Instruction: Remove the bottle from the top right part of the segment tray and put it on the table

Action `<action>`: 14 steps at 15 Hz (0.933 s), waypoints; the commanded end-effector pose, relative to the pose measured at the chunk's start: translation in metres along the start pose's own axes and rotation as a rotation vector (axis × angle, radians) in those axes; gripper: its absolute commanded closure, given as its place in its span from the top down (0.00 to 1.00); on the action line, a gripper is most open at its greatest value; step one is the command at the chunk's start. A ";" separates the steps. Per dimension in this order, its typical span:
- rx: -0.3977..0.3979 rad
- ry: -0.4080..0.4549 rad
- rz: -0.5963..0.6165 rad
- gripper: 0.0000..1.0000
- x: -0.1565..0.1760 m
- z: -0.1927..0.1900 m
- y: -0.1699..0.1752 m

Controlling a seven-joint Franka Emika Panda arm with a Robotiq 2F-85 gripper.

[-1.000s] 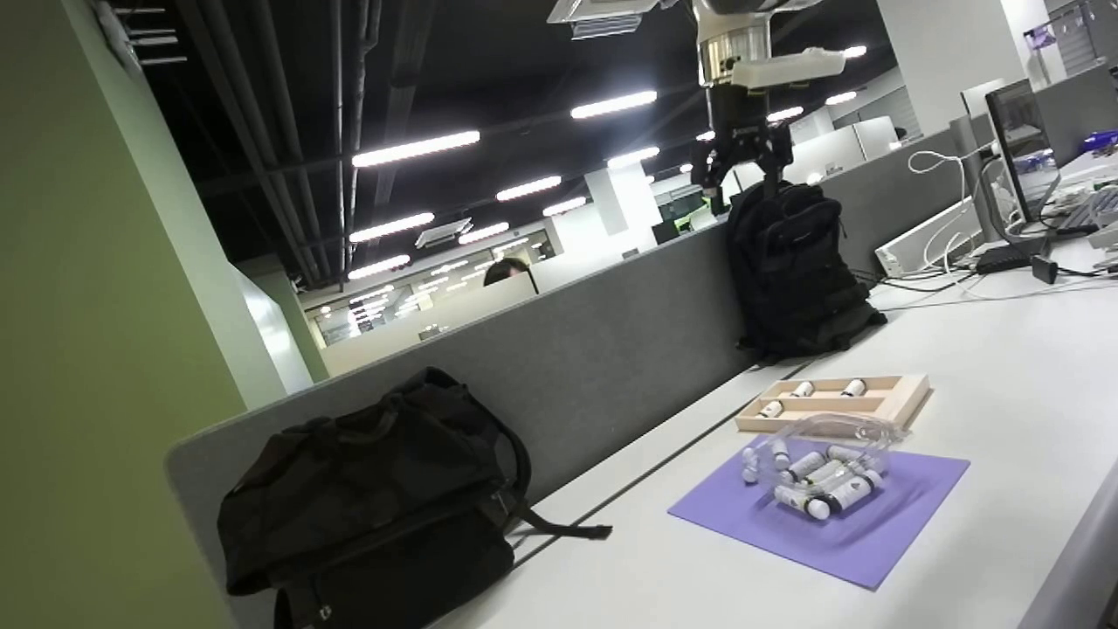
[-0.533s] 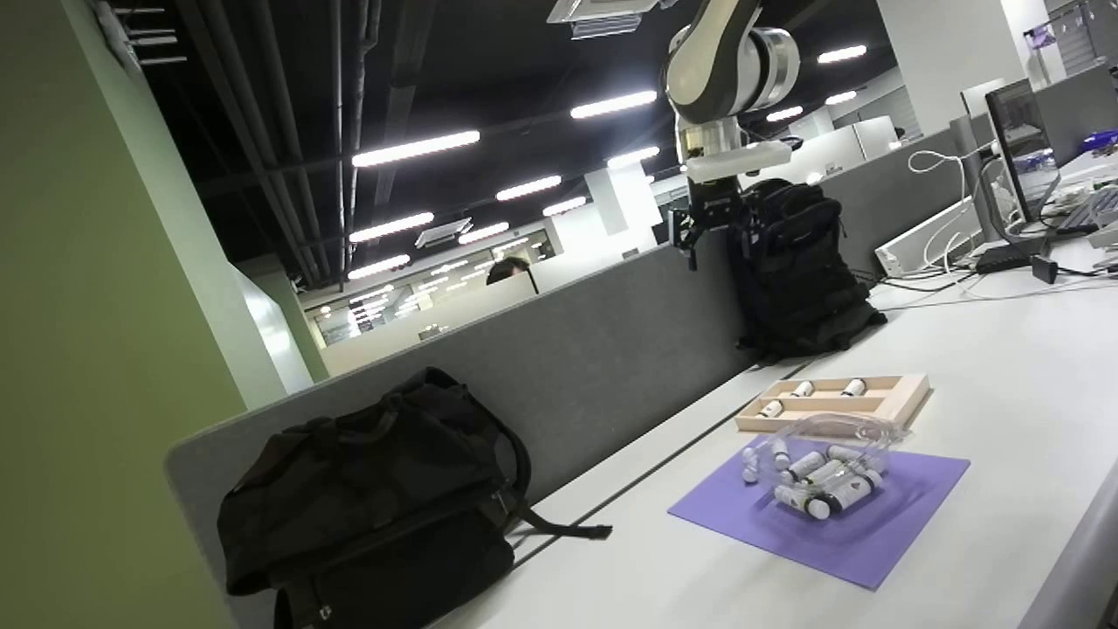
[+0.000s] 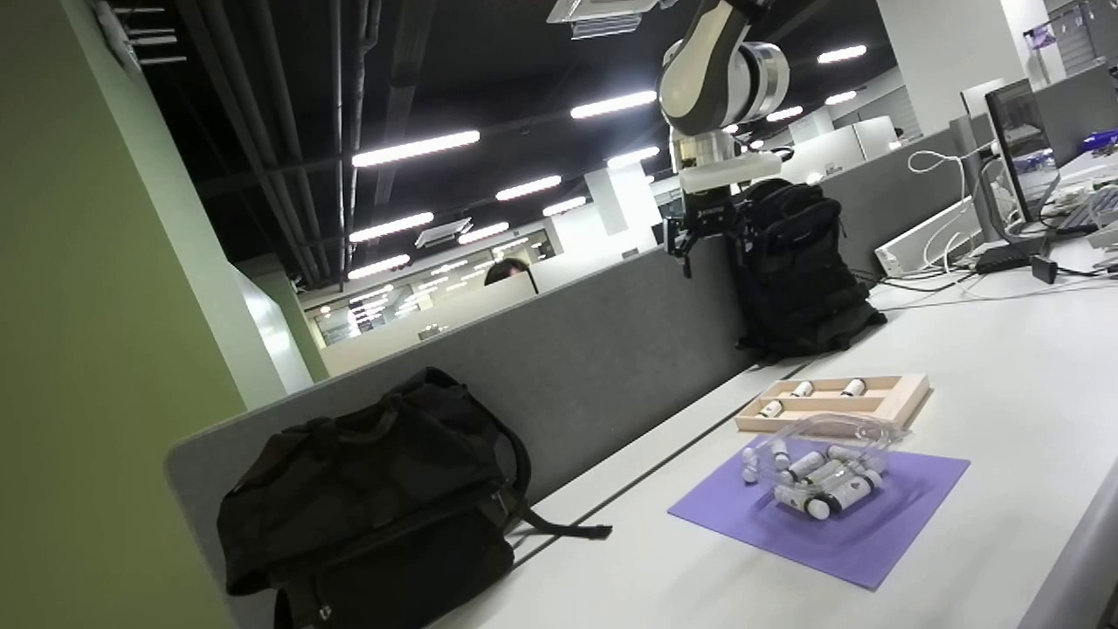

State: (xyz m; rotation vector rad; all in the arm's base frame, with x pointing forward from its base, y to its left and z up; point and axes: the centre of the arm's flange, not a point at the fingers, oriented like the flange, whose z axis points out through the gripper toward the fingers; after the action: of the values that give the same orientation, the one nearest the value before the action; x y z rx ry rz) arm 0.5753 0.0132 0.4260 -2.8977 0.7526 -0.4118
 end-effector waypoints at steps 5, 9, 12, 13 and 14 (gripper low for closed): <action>-0.058 0.031 0.313 1.00 0.054 0.059 0.054; -0.120 0.046 0.500 1.00 0.059 0.071 0.134; -0.114 0.090 0.590 1.00 0.062 0.075 0.184; -0.118 0.070 0.519 1.00 0.067 0.076 0.169; -0.123 0.076 0.540 1.00 0.067 0.077 0.183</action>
State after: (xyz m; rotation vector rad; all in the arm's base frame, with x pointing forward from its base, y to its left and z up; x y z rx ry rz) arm 0.5700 -0.1753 0.3351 -2.6338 1.5600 -0.4194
